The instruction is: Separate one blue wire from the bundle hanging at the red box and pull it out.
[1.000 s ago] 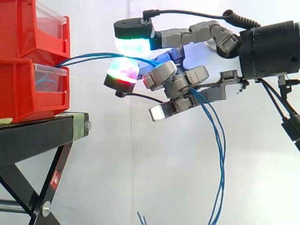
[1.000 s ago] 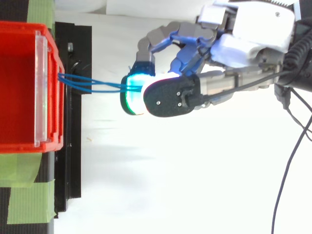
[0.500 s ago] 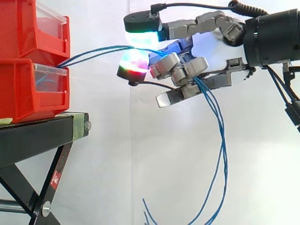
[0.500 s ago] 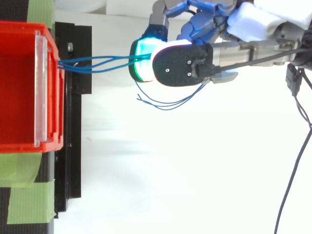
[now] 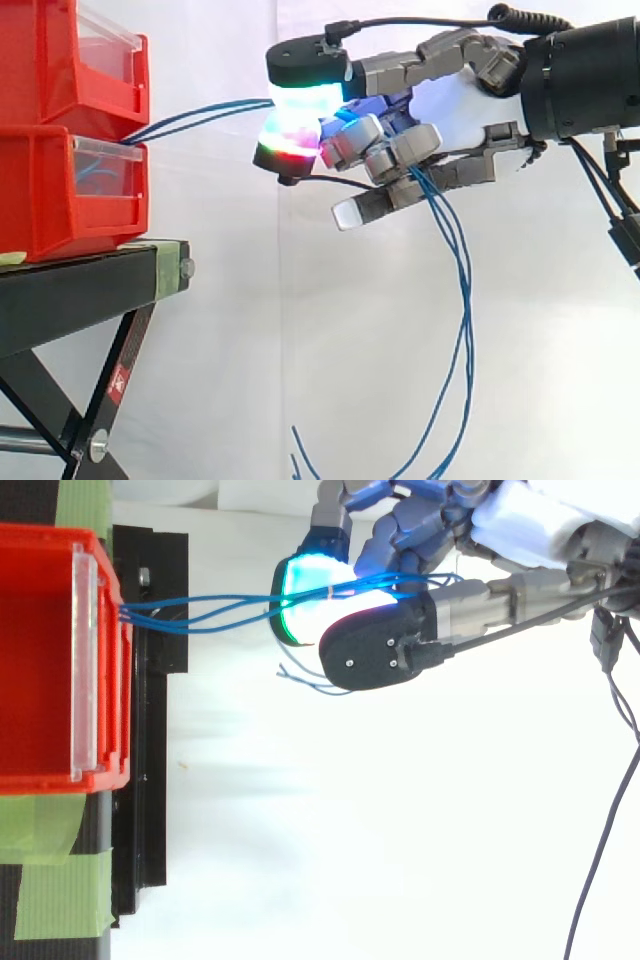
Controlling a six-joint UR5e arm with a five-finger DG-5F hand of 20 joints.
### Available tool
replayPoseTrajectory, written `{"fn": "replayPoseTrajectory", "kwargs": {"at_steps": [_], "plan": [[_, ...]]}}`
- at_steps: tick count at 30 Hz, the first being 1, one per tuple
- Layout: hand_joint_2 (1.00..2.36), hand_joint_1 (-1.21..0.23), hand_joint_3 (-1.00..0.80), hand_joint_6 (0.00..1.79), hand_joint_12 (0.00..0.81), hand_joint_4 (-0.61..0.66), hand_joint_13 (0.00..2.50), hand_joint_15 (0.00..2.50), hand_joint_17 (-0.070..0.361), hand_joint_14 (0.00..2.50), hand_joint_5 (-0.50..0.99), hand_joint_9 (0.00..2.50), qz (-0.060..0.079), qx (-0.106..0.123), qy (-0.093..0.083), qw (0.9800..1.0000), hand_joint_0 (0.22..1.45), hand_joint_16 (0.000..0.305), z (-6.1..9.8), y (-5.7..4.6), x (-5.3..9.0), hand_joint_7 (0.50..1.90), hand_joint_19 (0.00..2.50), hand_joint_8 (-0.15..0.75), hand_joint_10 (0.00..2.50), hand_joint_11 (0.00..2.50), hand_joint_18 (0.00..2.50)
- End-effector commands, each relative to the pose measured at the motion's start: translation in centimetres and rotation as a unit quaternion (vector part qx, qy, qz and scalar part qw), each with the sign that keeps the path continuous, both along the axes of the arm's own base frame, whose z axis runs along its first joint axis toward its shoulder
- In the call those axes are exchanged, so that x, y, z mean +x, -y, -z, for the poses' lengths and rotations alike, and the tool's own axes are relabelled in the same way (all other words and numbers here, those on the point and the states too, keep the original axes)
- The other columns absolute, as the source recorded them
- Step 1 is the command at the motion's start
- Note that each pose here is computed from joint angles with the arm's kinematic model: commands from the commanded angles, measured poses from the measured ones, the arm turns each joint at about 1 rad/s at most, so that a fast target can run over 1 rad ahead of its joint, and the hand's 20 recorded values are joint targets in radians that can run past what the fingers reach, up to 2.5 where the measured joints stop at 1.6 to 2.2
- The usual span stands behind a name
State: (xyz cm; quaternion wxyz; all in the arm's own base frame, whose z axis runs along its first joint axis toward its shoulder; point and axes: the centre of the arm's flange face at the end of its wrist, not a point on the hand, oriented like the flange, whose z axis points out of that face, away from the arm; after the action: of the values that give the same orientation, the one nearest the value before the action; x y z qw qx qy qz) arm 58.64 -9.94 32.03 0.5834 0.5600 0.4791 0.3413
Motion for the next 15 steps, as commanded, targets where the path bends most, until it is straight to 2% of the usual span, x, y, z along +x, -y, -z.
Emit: {"fn": "replayPoseTrajectory", "kwargs": {"at_steps": [1,4,5,9,15], "plan": [[1.02,-0.89,-0.33,0.86,0.358,0.27,1.09,1.47,0.099,0.87,-0.24,0.71,0.0,0.0,0.0,1.0,0.7,0.044,-0.01,0.01,0.0,1.09,0.71,0.335,0.87,1.5,0.7],[1.02,-0.85,-0.33,0.86,0.355,0.26,1.09,1.46,0.099,0.88,-0.24,0.72,0.0,0.0,0.0,1.0,0.67,0.044,-0.01,-0.01,0.01,1.08,0.73,0.339,0.89,1.49,0.7],[1.02,-0.79,-0.32,0.86,0.348,0.27,1.09,1.45,0.099,0.9,-0.24,0.73,0.0,0.0,-0.001,1.0,0.63,0.044,0.06,0.0,-0.03,1.07,0.74,0.341,0.89,1.49,0.7],[1.01,-0.7,-0.37,0.85,0.357,0.27,1.08,1.39,0.102,1.02,-0.24,0.75,0.0,0.0,0.001,1.0,0.6,0.045,-0.02,-0.01,0.03,1.08,0.75,0.345,0.88,1.48,0.69],[1.01,-0.64,-0.42,0.84,0.362,0.28,1.08,1.35,0.109,1.06,-0.24,0.77,0.0,0.0,0.001,1.0,0.56,0.048,-0.02,-0.01,0.03,1.07,0.76,0.355,0.89,1.47,0.7]]}}
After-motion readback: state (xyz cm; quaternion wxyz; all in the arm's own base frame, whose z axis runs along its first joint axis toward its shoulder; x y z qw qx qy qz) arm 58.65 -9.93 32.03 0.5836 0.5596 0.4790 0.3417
